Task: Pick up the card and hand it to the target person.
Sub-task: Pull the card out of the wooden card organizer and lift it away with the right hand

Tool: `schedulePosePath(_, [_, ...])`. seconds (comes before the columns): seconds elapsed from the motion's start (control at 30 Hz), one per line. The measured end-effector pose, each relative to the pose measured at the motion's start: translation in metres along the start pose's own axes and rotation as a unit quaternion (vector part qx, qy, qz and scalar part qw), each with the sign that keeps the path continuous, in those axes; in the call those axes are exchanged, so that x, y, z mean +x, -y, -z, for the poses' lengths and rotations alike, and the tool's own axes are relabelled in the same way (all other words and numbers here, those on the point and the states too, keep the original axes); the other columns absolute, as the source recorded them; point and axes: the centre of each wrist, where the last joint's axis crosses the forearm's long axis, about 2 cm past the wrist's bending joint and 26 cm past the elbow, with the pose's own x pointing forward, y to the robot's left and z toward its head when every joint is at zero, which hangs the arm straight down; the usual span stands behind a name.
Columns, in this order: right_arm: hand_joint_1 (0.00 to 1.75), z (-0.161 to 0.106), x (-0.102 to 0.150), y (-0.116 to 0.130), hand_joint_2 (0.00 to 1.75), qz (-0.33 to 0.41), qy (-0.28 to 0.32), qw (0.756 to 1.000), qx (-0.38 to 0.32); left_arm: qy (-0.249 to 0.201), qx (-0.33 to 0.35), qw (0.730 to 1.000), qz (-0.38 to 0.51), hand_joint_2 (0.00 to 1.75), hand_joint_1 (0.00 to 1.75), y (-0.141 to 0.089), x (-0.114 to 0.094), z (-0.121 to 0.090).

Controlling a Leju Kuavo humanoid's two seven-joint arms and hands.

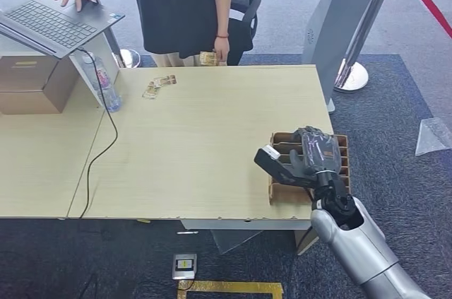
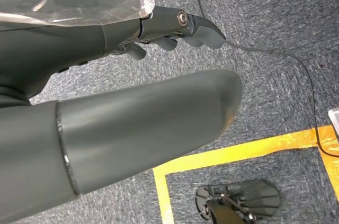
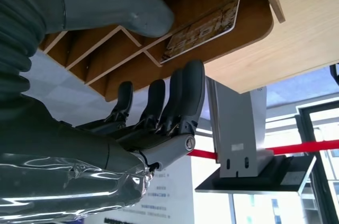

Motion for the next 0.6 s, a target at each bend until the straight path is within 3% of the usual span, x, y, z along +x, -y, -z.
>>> schedulePosePath(0.6, [0.99, 0.0016, -0.0021, -0.0026, 1.75, -0.013, -0.015, 1.0, 0.005, 0.002, -0.001, 1.0, 0.005, 0.0, 0.0, 0.001, 0.0002, -0.0004])
